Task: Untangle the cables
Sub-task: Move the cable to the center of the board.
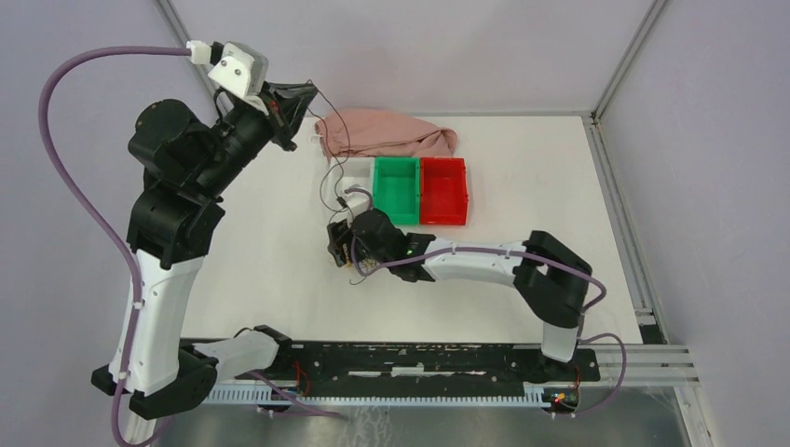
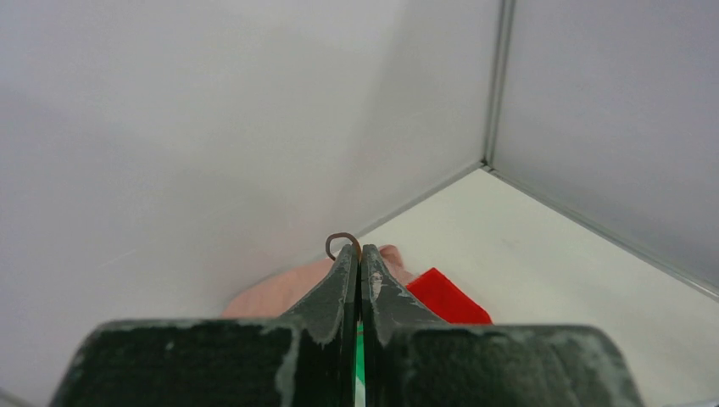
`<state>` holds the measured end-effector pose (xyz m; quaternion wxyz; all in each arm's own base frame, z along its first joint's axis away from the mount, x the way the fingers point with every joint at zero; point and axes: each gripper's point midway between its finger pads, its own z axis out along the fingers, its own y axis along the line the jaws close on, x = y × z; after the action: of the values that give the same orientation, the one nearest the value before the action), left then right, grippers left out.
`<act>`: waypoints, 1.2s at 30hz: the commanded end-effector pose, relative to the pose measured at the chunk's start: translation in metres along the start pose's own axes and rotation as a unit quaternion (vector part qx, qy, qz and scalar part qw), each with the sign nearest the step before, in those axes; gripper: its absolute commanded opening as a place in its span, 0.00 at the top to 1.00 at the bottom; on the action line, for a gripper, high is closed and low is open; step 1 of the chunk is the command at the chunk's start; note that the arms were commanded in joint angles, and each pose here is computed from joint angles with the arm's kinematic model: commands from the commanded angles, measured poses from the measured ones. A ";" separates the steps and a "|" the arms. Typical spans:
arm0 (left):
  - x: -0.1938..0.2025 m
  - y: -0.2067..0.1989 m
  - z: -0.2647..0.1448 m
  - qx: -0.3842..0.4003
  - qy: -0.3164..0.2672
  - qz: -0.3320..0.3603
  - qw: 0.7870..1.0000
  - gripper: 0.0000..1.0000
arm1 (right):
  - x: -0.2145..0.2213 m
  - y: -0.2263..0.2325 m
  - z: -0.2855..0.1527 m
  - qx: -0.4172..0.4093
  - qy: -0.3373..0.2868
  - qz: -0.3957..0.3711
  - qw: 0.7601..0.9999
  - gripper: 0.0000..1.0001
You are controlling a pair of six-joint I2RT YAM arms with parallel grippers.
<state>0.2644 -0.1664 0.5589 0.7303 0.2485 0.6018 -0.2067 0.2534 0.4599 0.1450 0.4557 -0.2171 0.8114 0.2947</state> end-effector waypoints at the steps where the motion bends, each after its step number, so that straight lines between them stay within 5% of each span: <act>1: -0.034 0.033 -0.017 -0.090 -0.058 0.067 0.992 0.97 | 0.002 0.006 0.030 0.001 0.020 -0.023 1.000 0.27; 9: -0.036 0.046 -0.026 -0.126 -0.053 0.089 0.987 0.97 | 0.055 -0.024 0.045 0.025 0.074 -0.006 0.997 0.29; 21: -0.015 0.050 -0.008 -0.129 -0.036 0.076 0.988 0.97 | 0.109 -0.075 -0.035 0.061 0.074 0.046 0.994 0.41; 36: 0.090 0.035 0.032 -0.075 0.049 0.071 0.993 0.97 | 0.033 -0.055 -0.088 0.020 -0.002 0.056 0.998 0.21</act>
<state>0.3229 -0.1507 0.4785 0.7161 0.2275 0.6531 -0.0937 0.2134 0.3503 0.0949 0.4173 -0.1709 0.8494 0.2743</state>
